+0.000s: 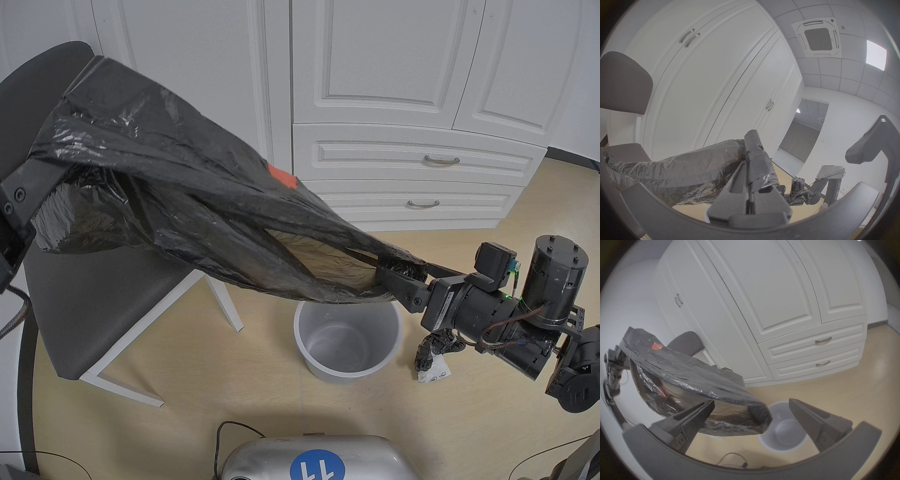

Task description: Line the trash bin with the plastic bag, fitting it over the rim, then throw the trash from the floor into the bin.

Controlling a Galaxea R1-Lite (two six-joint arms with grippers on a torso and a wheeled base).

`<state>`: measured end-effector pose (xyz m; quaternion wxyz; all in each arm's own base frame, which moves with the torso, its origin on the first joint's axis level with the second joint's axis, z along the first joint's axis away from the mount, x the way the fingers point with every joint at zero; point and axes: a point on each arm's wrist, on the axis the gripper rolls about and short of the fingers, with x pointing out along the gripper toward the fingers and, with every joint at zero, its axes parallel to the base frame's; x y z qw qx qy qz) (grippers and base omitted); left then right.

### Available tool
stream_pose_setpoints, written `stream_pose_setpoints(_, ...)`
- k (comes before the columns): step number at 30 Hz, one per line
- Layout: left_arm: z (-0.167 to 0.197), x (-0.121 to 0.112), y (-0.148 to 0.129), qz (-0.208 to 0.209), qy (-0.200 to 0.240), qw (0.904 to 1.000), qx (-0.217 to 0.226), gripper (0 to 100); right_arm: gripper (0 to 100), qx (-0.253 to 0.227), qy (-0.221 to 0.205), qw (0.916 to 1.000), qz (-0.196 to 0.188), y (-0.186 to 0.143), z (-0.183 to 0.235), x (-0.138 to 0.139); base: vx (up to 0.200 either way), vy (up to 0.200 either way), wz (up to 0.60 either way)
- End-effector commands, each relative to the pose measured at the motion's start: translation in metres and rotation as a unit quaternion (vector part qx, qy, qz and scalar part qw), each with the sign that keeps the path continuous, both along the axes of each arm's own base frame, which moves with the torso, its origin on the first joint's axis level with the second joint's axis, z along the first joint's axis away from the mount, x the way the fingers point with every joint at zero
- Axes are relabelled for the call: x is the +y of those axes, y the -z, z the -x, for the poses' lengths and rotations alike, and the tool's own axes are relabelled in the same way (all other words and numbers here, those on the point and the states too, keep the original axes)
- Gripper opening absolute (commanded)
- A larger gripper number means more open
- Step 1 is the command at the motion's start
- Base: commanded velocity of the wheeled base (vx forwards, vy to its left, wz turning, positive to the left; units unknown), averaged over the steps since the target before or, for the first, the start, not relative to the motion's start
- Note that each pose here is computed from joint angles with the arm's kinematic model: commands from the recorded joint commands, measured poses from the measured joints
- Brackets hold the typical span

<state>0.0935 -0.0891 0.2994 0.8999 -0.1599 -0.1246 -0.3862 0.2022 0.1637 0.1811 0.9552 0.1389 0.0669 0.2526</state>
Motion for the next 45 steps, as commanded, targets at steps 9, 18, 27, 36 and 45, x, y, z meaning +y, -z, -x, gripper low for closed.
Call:
stream_pose_setpoints(9, 0.002, 0.001, -0.004, 0.021, 0.007, 0.9997, -0.010, 0, 100, 0.026, -0.059, 0.9963, -0.056, -0.004, 0.003, 0.001, 0.000, 0.000, 0.00)
stream_pose_setpoints(18, 0.002, 0.001, -0.003, 0.021, 0.007, 0.9997, -0.009, 0, 100, 0.031, -0.034, 0.9982, -0.039, 0.001, -0.004, -0.007, 0.000, 0.000, 0.00)
stream_pose_setpoints(27, 0.001, 0.000, -0.003, 0.020, 0.008, 0.9997, -0.009, 0, 100, 0.032, -0.013, 0.9994, -0.008, 0.010, -0.017, -0.015, 0.000, 0.000, 0.00)
stream_pose_setpoints(36, 0.001, 0.000, -0.003, 0.020, 0.007, 0.9997, -0.008, 0, 0, 0.030, -0.022, 0.9992, -0.015, 0.008, -0.014, -0.015, 0.000, 0.000, 0.00)
stream_pose_setpoints(45, -0.001, -0.001, -0.002, 0.019, 0.008, 0.9998, -0.005, 0, 0, 0.048, -0.077, 0.9945, -0.053, 0.003, -0.004, -0.007, 0.000, 0.000, 0.00)
